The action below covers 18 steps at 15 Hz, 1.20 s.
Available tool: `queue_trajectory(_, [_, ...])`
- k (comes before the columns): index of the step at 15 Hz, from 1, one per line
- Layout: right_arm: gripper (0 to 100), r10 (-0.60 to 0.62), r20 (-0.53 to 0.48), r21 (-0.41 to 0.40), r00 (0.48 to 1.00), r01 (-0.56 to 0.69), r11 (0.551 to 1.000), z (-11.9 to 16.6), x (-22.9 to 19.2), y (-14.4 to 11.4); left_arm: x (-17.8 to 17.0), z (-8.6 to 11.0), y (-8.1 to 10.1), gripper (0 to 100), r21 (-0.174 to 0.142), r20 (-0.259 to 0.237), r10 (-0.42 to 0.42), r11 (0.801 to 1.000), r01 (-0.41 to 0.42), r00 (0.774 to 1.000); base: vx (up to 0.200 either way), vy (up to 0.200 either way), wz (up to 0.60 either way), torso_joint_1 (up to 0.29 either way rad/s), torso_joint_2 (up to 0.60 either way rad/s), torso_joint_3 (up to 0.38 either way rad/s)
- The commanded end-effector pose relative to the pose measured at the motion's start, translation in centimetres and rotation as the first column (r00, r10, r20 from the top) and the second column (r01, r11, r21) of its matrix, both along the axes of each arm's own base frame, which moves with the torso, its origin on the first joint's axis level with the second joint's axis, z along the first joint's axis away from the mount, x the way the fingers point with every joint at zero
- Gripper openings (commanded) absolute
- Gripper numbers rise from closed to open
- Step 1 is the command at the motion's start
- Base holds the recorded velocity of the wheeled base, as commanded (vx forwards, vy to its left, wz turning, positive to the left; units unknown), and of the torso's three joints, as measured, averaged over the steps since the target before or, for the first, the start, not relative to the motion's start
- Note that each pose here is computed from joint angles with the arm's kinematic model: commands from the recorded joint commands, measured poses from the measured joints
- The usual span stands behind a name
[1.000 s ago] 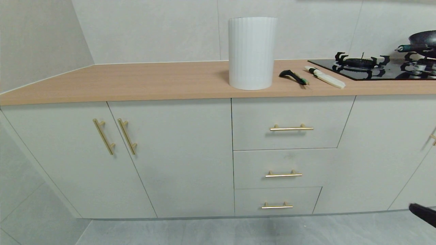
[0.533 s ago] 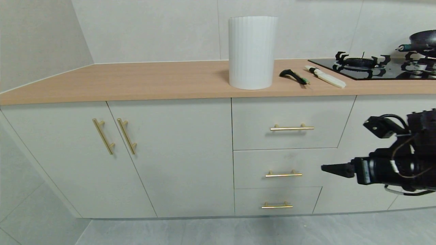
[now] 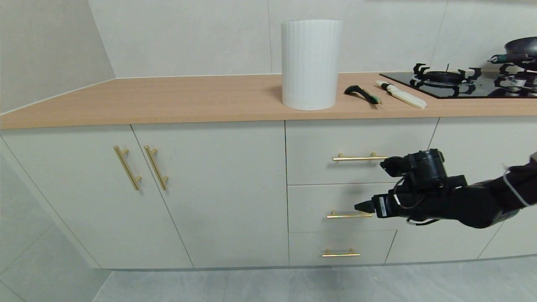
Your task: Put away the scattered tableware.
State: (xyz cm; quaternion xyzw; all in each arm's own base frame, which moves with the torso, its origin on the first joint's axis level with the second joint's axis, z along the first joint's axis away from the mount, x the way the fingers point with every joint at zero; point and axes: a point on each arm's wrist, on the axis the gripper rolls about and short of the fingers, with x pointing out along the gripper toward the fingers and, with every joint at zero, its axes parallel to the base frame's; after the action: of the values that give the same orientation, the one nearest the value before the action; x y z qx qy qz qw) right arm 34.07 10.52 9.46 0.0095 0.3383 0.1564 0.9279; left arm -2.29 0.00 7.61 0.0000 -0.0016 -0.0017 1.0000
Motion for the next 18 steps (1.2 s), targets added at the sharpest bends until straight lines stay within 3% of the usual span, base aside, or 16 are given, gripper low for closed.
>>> queue_trajectory(1, [100,-0.035,-0.041,-0.059,0.999,0.033,0.998,-5.5,1.0,1.1,0.0,0.0,0.0,100,0.000,0.000,0.000,1.000,0.000,1.000,0.000,0.000,0.00,0.000,0.00,0.000])
queue_trajectory(6, [100,-0.121,0.075,-0.046,0.990,0.125,0.991,-8.9,2.7,1.9,0.0,0.0,0.0,100,0.000,-0.002,0.000,1.000,0.000,1.000,0.000,0.000,0.00,0.000,0.00,0.000])
queue_trajectory(11, [100,-0.203,0.099,0.012,0.974,0.203,0.979,-9.4,4.5,2.4,0.0,0.0,0.0,100,0.000,0.000,0.000,1.000,0.000,1.000,0.000,0.000,0.00,0.000,0.00,0.000])
queue_trajectory(18, [100,-0.246,0.109,-0.016,0.963,0.250,0.968,-11.6,6.4,2.7,0.0,0.0,0.0,100,0.000,0.000,0.000,1.000,0.000,1.000,0.000,0.000,0.00,0.000,0.00,0.000])
